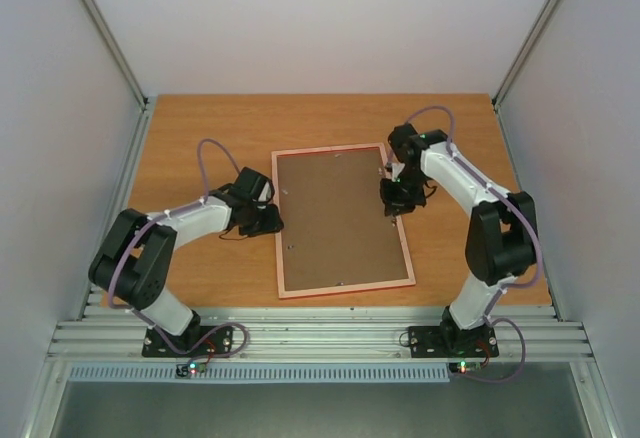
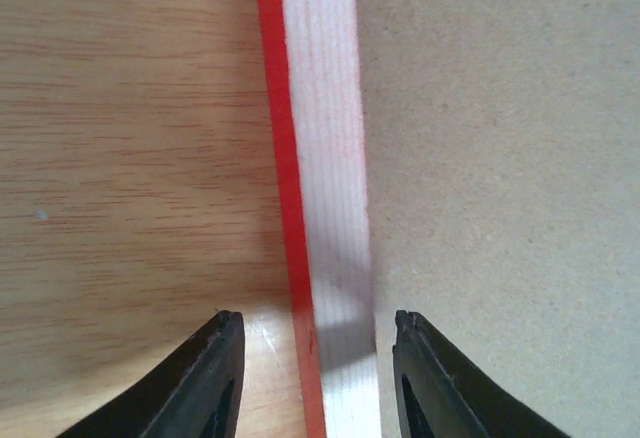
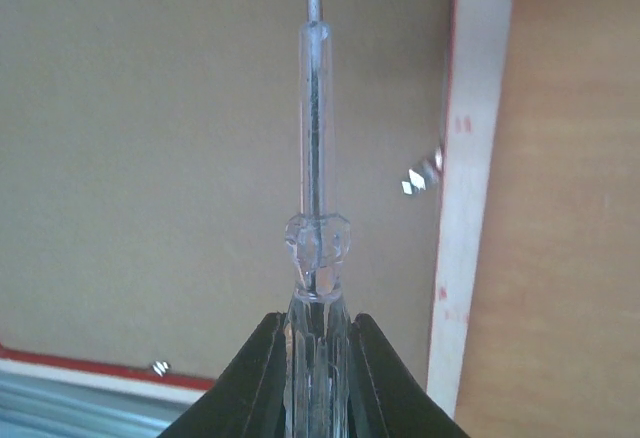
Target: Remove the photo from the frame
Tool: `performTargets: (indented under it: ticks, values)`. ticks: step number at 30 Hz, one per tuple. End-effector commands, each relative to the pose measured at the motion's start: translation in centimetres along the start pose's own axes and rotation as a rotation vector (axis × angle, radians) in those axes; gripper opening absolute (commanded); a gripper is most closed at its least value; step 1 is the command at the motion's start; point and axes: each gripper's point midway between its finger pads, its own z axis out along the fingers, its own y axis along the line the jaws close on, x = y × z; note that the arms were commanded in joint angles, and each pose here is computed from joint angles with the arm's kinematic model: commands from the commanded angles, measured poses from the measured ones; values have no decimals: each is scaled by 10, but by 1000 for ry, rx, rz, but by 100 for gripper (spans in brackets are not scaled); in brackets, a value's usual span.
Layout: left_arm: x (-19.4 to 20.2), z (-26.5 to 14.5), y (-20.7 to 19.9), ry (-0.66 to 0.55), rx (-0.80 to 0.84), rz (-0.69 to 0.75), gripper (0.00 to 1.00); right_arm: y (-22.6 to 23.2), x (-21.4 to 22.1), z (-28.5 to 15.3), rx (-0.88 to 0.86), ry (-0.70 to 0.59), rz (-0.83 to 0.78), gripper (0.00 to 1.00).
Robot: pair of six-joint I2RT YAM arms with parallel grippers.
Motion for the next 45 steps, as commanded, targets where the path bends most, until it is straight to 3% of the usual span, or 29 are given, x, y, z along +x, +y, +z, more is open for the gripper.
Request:
performTargets:
  ticks: [1,12,31,45]
  values:
    - [1,-14,0,-29,3,11,44,-6,31,-10,-5,-6,63,1]
    - [18,-13,0,-17,43,-14,46,-24,91,18,-3,113,123,1]
    - [26,0,5,19,43,-21,44,-48,76,51,108,88,138,1]
    - [28,8,9,35,31,-28,43,-42,68,33,79,-4,119,1]
